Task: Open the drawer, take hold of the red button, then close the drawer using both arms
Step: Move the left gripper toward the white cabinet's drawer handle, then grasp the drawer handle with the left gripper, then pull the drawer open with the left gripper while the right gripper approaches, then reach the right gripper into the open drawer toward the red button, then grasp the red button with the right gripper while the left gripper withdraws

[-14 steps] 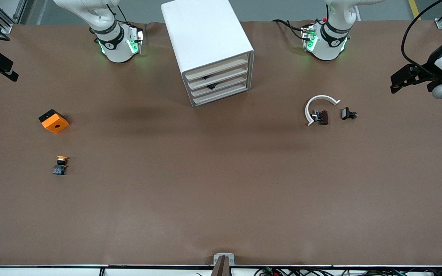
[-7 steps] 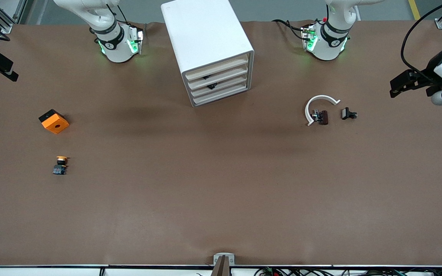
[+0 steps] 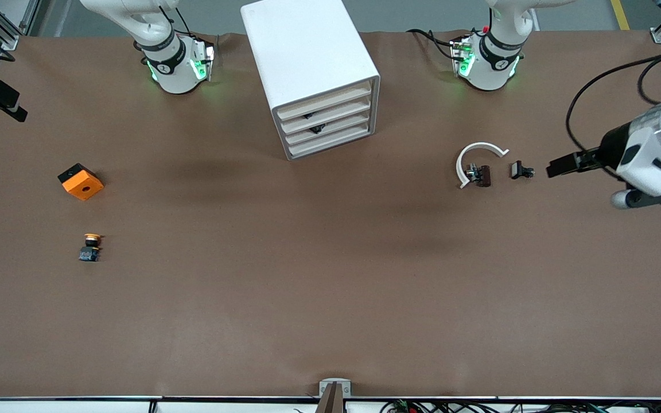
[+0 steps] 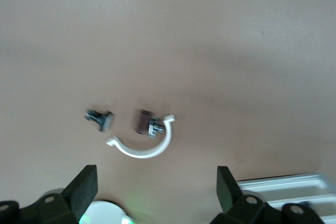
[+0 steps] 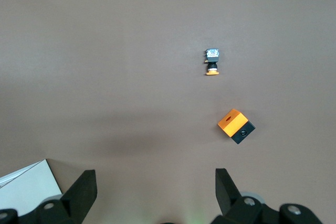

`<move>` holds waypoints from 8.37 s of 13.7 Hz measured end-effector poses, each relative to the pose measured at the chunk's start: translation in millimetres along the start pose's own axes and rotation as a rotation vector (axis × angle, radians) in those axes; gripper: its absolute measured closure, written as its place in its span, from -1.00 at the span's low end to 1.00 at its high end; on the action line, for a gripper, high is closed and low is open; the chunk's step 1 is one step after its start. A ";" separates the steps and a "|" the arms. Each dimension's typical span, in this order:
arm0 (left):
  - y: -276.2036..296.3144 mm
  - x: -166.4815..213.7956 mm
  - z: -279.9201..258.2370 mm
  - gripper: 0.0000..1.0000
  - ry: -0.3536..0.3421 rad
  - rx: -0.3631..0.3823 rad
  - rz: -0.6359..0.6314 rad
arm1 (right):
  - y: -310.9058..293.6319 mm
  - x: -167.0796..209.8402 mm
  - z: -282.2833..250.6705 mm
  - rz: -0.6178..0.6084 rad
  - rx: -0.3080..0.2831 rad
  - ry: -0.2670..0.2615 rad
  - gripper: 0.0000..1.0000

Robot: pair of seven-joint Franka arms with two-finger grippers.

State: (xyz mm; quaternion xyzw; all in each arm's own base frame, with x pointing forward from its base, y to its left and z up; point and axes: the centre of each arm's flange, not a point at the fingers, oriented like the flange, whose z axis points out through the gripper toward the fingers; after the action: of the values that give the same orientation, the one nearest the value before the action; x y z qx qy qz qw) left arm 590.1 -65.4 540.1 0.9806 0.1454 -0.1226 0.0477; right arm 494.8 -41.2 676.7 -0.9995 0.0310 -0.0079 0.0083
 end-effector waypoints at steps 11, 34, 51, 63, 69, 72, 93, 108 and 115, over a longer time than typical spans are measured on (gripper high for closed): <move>154.4 2.3 191.4 -1.00 -0.321 0.110 -0.601 | 0.1 0.0 0.1 0.000 0.000 0.000 -1.00; 278.3 -119.0 414.9 -0.87 -1.030 0.790 -1.369 | 3.6 -0.3 0.1 0.009 0.000 -0.002 -1.00; 297.8 -157.7 456.8 0.58 -0.999 0.968 -1.458 | 8.3 62.0 112.1 0.023 -0.022 -0.202 -1.00; 291.3 -124.1 438.8 0.71 -1.005 0.898 -1.494 | 3.0 63.9 118.5 0.145 -0.026 -0.215 -1.00; 276.5 -70.1 415.2 0.71 -1.040 0.780 -1.549 | -135.8 51.7 122.2 0.355 -0.069 -0.198 -1.00; 271.6 -48.3 405.3 0.71 -1.049 0.706 -1.578 | -227.0 30.0 124.6 0.456 -0.069 -0.161 -1.00; 194.6 64.8 254.9 -1.00 -0.863 0.186 -1.394 | -505.1 -75.2 270.8 0.671 -0.019 -0.074 -1.00; 96.7 69.1 69.6 -1.00 -0.217 -0.047 -0.968 | -534.8 -98.2 335.7 0.614 -0.084 -0.073 -1.00; 94.5 54.4 46.4 -1.00 -0.004 0.067 -0.531 | -538.4 -99.8 348.9 0.609 -0.088 -0.071 -1.00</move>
State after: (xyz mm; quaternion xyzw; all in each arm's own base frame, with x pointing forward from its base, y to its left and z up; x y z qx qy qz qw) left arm 658.1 -146.6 486.9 0.9090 0.3931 -0.1376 -0.0182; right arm 434.2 507.9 335.5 -0.9432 0.3292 0.0310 -0.0318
